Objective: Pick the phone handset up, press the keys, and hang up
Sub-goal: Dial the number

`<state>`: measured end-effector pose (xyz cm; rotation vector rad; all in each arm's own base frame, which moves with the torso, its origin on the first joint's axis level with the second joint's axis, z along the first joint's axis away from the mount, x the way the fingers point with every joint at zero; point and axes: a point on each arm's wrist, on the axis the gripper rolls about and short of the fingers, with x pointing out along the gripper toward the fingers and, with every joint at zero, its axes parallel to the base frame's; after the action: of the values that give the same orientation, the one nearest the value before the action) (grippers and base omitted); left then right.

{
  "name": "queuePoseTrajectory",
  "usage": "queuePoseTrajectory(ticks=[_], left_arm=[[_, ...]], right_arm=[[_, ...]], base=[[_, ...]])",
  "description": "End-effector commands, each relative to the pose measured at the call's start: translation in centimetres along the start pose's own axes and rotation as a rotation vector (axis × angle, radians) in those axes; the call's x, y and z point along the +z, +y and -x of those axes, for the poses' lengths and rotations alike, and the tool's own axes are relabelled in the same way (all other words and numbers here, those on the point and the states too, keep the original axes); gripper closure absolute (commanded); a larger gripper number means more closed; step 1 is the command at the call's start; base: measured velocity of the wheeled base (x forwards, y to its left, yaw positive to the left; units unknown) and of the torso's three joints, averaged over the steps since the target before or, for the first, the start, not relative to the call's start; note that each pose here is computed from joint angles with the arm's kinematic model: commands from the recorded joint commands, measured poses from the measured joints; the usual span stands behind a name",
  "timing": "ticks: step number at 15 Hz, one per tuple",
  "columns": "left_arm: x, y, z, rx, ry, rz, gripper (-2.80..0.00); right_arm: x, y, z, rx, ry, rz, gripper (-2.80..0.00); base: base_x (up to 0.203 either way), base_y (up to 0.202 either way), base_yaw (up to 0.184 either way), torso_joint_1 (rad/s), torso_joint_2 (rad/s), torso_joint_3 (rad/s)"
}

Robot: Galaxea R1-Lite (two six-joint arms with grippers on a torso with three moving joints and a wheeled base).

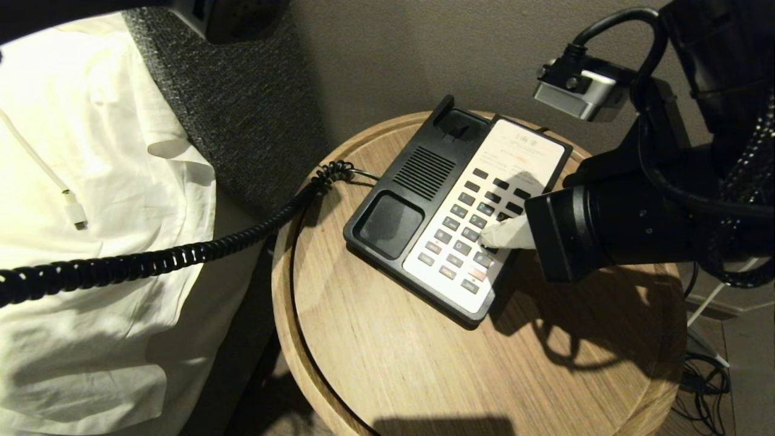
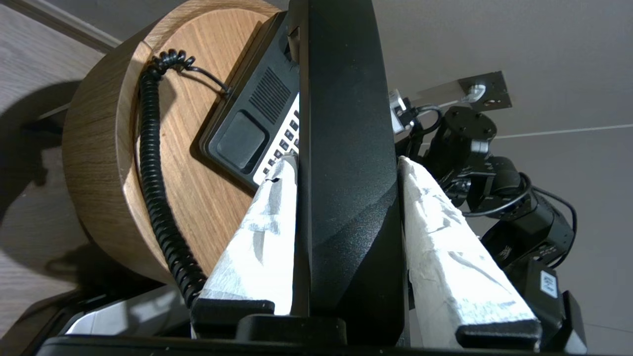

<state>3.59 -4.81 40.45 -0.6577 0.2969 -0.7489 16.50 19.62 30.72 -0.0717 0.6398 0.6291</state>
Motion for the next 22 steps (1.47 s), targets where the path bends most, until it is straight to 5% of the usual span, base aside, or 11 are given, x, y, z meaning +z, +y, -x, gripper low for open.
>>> queuePoseTrajectory(ticks=[1, 22], left_arm=[[-0.1, 0.1, 0.1, 0.004, 0.005, 0.002, 0.0], [-0.5, 0.4, -0.3, 0.003, 0.008, 0.001, 0.0]], right_arm=[[0.2, 0.1, 0.4, 0.005, -0.011, -0.005, 0.0], [-1.7, 2.7, 1.4, 0.092, 0.081, 0.038, 0.0]], base=[[0.0, 0.0, 0.0, 0.0, 0.0, 0.0], [0.0, 0.0, 0.0, 0.0, 0.0, 0.0]])
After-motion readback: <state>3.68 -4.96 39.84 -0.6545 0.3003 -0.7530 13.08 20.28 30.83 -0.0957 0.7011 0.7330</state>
